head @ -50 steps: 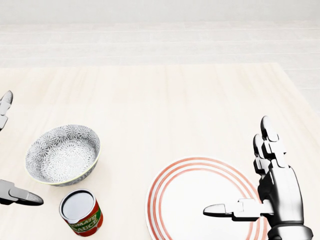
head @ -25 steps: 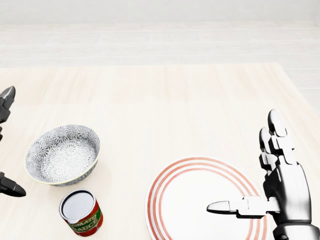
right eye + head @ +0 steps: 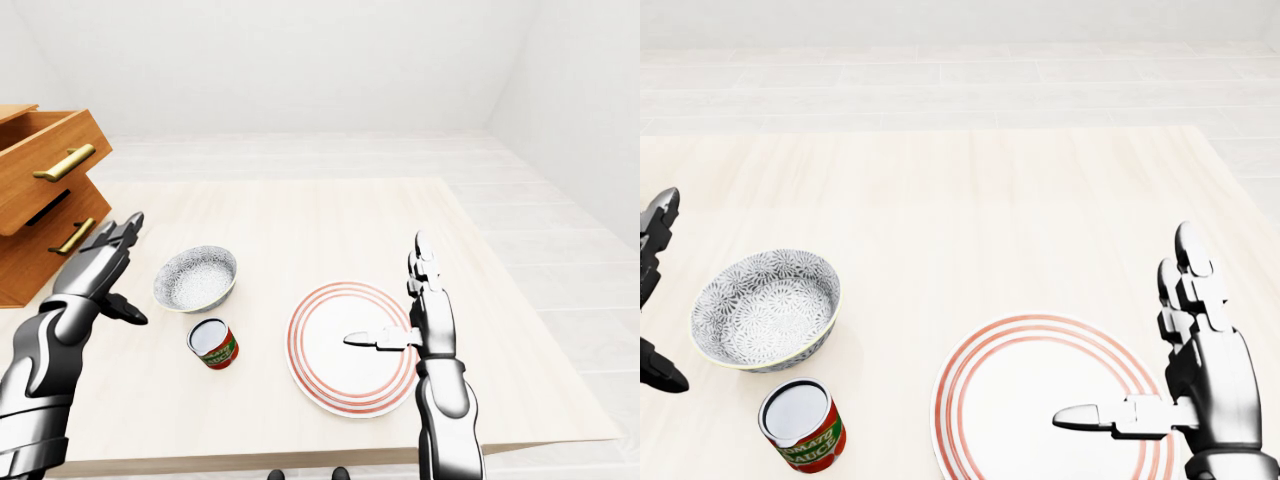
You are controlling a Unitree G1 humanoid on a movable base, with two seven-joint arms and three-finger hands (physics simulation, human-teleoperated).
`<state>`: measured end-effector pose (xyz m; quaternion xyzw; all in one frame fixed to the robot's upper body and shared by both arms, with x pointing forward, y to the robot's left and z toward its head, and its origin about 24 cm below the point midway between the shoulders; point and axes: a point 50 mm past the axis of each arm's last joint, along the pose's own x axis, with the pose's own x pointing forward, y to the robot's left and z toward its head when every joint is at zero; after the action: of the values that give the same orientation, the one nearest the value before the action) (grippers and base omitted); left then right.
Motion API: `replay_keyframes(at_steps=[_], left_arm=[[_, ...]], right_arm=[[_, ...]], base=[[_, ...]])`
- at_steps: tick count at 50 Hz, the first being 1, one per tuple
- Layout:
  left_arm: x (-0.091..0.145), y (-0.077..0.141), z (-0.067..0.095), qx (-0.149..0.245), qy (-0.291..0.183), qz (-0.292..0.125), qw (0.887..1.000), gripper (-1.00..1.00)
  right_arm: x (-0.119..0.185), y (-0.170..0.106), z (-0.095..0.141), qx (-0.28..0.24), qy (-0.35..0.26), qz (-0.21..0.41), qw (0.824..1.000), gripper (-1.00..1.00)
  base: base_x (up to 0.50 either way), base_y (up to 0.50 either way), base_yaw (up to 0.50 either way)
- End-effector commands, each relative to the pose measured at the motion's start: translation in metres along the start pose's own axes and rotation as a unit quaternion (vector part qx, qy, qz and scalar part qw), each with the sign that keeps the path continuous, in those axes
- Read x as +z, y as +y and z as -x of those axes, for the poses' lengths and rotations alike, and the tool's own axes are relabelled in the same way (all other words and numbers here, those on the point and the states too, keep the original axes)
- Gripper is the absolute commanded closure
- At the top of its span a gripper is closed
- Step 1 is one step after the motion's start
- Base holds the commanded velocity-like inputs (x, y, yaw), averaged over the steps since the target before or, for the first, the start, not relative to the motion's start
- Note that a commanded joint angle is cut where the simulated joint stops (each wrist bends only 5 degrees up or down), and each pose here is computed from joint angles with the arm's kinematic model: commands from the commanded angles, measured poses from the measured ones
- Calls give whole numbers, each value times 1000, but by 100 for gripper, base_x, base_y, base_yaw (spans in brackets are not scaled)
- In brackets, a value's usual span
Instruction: Put the bowl on the plate.
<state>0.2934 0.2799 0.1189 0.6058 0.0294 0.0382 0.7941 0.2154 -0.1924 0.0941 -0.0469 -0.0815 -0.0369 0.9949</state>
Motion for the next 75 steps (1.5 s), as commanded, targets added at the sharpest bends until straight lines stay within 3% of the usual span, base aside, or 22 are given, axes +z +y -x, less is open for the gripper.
replay_keyframes(at_steps=[1, 28, 75], left_arm=[[0, -16, -6, -11, 9, -9, 1000, -100], [21, -40, -15, -31, -12, -23, 999, -100], [22, -74, -23, -65, -3, -46, 997, -100]], right_arm=[[-1, 0, 1, 0, 3, -1, 1000, -100], [5, 4, -1, 6, -11, 0, 1000, -100], [10, 2, 5, 4, -19, 5, 1000, -100]], base=[[0, 0, 0], [0, 0, 0], [0, 0, 0]])
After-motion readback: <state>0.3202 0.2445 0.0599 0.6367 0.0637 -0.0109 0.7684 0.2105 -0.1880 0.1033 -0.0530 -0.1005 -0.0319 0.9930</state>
